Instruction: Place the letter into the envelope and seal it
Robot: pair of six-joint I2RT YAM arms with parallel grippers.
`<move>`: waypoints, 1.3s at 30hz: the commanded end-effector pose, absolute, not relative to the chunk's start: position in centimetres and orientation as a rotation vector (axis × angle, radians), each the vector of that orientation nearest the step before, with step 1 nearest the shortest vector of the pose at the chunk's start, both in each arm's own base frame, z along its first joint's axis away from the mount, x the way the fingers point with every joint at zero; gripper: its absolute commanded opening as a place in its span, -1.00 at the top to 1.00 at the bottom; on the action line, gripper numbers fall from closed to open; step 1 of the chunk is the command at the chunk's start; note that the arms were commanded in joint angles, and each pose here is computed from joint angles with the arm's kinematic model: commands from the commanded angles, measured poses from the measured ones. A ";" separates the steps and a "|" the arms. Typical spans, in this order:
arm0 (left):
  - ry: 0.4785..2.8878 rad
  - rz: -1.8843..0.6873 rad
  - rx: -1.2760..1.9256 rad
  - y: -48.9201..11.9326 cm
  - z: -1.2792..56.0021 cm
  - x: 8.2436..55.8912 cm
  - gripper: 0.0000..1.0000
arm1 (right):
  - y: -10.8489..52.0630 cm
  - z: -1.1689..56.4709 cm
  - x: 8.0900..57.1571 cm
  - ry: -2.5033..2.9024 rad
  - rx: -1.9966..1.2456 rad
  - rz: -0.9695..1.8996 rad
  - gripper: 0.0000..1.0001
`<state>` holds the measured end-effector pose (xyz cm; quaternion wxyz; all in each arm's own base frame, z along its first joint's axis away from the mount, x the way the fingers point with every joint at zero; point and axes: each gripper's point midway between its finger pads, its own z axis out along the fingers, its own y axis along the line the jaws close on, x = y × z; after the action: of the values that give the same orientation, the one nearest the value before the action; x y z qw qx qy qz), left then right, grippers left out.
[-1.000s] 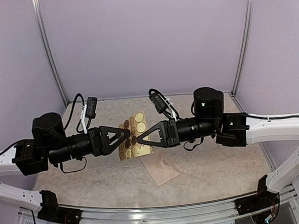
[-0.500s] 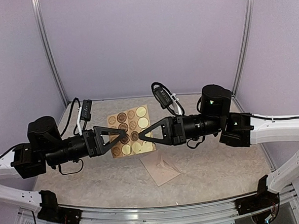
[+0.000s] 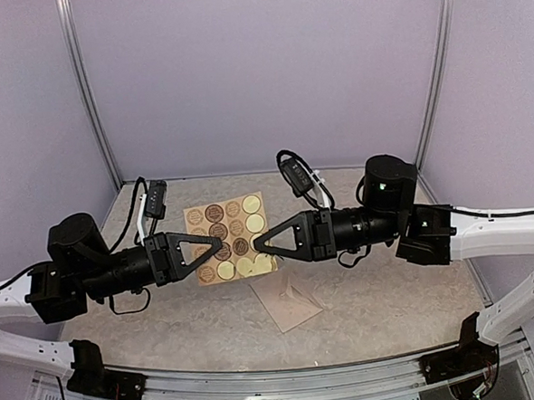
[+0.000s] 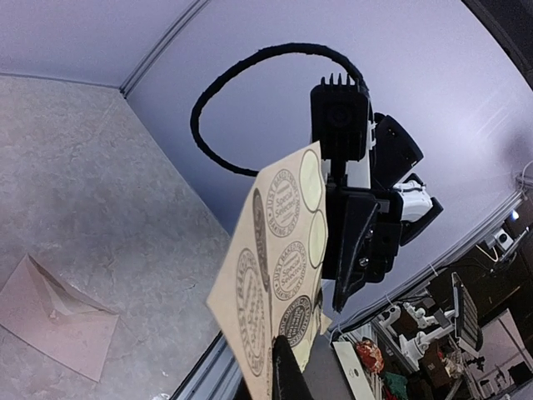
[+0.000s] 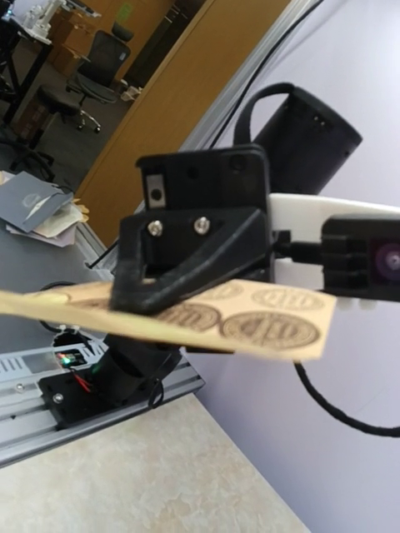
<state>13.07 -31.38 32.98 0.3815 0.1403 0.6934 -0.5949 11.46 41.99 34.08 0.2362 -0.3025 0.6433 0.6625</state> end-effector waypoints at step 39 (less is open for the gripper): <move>1.789 -1.101 0.225 -28.1 37.1 17.4 -0.06 | 39.9 34.1 15.0 1.810 -0.672 1.549 1.00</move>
<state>17.36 -27.49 37.06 0.4813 0.0730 0.7357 -0.4710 14.00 40.71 33.41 0.2921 -0.2611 0.6866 0.6124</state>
